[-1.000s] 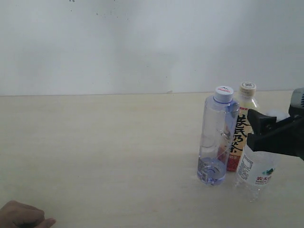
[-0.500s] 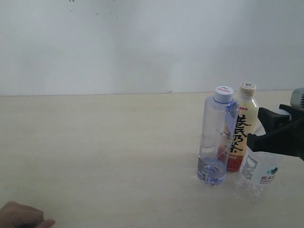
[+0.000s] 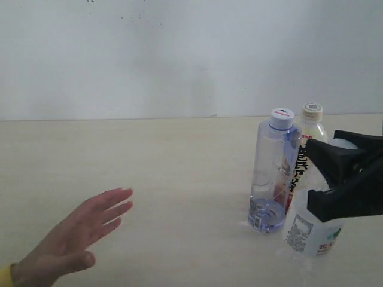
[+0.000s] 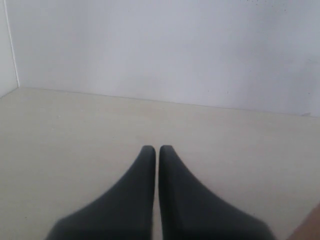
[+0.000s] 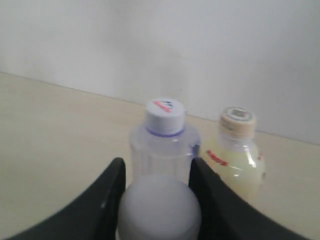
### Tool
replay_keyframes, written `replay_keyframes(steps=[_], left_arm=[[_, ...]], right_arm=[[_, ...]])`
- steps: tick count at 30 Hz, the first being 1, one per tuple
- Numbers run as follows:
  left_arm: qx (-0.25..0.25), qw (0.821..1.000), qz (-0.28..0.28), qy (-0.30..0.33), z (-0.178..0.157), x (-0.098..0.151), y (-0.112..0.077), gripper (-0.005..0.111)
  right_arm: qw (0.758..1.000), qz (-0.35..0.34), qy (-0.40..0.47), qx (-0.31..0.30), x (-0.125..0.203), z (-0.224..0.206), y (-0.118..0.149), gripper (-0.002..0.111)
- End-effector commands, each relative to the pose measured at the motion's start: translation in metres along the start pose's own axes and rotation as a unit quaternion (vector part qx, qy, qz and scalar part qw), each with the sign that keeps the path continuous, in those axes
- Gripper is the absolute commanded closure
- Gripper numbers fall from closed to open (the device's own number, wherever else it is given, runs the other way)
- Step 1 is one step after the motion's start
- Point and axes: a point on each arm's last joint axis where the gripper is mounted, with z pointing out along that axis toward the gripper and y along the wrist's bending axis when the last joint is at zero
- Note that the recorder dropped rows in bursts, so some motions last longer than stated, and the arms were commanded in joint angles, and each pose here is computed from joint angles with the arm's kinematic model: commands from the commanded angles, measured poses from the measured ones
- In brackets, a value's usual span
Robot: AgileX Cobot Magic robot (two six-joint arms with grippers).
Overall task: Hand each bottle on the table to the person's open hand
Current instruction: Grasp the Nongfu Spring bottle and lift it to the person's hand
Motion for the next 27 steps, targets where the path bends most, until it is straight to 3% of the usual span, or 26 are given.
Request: replay_keyframes(steps=[1,10,21,24,27], left_arm=[[-0.001,1.000,-0.002,-0.001,0.000,-0.001,0.000,0.103],[-0.001,1.000,-0.002,-0.001,0.000,-0.001,0.000,0.103],[-0.001,1.000,-0.002,-0.001,0.000,-0.001,0.000,0.103],[-0.001,1.000,-0.002,-0.001,0.000,-0.001,0.000,0.103],[-0.001,1.000,-0.002,-0.001,0.000,-0.001,0.000,0.103]], right_arm=[[0.998,0.006,-0.007,-0.057,-0.004,-0.007,0.020,0.109],[0.988,-0.038,-0.036,-0.144,-0.024,0.021,0.070,0.109],[0.985,-0.037,-0.041,-0.165,-0.036,0.070,0.104,0.106],[0.985,-0.037,-0.041,-0.164,-0.036,0.070,0.103,0.088],[0.987,-0.029,-0.045,-0.153,-0.037,0.071,0.101,0.046]])
